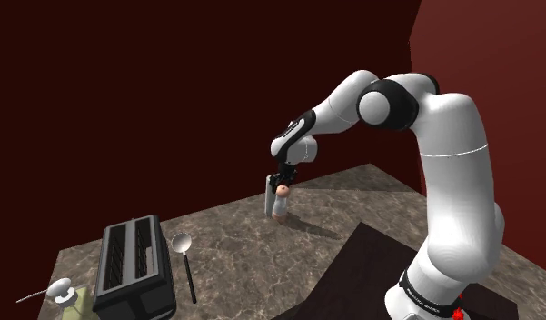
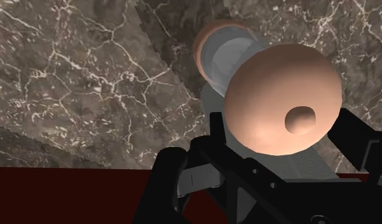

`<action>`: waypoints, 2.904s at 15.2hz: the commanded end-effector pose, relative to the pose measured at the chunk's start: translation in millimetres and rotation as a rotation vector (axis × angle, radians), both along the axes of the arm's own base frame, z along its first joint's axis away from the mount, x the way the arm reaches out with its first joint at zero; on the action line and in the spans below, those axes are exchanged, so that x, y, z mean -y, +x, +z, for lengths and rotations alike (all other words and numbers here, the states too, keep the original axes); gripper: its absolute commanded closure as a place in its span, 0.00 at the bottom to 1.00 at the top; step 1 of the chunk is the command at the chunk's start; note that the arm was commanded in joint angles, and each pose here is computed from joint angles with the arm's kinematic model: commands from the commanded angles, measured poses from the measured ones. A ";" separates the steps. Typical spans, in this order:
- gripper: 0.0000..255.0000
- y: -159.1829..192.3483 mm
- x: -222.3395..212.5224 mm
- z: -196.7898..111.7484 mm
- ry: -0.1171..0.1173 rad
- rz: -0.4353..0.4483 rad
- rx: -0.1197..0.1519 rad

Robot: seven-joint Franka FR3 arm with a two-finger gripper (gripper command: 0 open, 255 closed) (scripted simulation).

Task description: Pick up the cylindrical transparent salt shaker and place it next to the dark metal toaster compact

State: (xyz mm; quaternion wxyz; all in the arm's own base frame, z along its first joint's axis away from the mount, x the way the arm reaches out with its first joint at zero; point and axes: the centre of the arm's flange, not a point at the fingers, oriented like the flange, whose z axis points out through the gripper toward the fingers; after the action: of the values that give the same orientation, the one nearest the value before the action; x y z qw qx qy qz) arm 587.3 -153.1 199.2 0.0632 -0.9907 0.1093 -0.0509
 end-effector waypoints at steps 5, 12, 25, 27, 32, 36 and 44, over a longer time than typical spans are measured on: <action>1.00 0.6 0.1 32.2 0.000 0.000 0.000; 1.00 0.6 0.1 69.2 0.000 0.000 0.000; 1.00 0.6 0.1 137.8 0.000 0.000 0.000; 1.00 0.6 0.1 148.4 0.000 0.000 0.000; 1.00 0.6 0.1 174.8 0.000 0.000 0.000; 1.00 0.6 0.1 195.9 0.000 0.000 0.000; 1.00 0.6 0.1 238.1 0.000 0.000 0.000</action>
State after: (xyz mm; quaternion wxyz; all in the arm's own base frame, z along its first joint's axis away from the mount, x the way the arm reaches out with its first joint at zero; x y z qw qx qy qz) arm 586.7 -153.9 432.3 0.0631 -0.9907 0.1094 -0.0510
